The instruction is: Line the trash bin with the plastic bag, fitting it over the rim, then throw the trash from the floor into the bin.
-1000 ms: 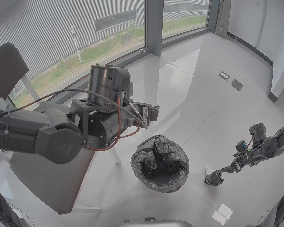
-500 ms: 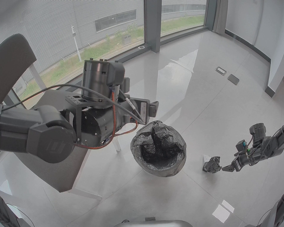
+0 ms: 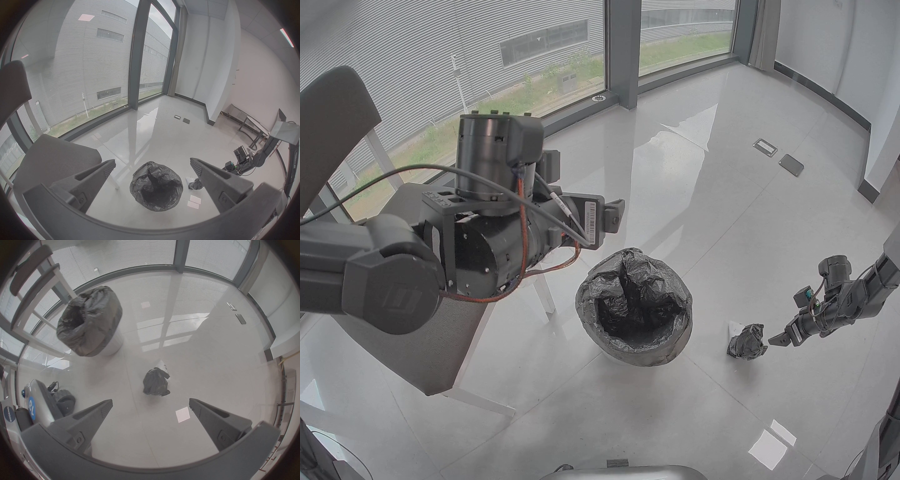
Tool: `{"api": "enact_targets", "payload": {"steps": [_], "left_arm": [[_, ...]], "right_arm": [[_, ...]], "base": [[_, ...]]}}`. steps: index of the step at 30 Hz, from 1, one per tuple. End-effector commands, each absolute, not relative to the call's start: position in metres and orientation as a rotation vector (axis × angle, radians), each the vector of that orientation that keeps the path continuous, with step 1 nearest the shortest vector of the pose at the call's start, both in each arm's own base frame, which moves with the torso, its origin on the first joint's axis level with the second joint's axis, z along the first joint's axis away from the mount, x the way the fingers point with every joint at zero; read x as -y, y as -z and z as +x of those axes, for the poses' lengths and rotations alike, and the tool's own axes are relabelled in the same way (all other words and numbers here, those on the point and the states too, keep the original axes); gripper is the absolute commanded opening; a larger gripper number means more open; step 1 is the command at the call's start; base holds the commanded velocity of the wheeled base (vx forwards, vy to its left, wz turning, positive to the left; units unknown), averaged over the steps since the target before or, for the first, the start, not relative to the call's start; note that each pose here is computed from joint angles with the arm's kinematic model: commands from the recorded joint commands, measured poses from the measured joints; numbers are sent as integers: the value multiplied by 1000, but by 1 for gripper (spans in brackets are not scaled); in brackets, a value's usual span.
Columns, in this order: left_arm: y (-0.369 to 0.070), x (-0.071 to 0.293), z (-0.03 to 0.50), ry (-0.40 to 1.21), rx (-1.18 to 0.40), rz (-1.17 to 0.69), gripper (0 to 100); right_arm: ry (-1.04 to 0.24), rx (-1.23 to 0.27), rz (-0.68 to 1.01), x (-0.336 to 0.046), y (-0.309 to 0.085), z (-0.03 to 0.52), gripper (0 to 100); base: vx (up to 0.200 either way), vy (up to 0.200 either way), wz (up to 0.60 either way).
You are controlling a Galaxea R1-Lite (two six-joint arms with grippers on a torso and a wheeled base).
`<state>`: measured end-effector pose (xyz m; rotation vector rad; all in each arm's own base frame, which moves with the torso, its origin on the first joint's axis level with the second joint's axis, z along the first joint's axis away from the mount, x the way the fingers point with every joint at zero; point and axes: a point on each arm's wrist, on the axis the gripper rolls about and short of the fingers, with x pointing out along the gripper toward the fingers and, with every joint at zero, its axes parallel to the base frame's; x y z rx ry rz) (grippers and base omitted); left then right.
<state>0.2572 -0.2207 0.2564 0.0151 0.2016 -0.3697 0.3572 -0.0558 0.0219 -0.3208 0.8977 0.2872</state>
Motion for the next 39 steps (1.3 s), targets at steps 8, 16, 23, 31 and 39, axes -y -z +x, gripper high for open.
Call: {"api": "enact_targets", "payload": {"steps": [8,16,23,31,39], "left_arm": [[-268,195,264,298,-174,-11,100],[-270,189,263,278,-169,-14,100],[-265,180,261,260,-186,-1,100],[-264,175,264,247,-188,-2,100],[-264,175,264,248,-185,-4,100]], "right_arm": [[-275,-938,-267,57,47,412,100],[-290,-901,-277,47,62,443,100],[-287,-932,-274,49,61,452,100],[-235,-999,-306,49,59,462,100],[-240,-1024,-305,49,57,465,100]], "base": [[0,0,0],[0,0,0],[0,0,0],[0,0,0],[0,0,0]]}}
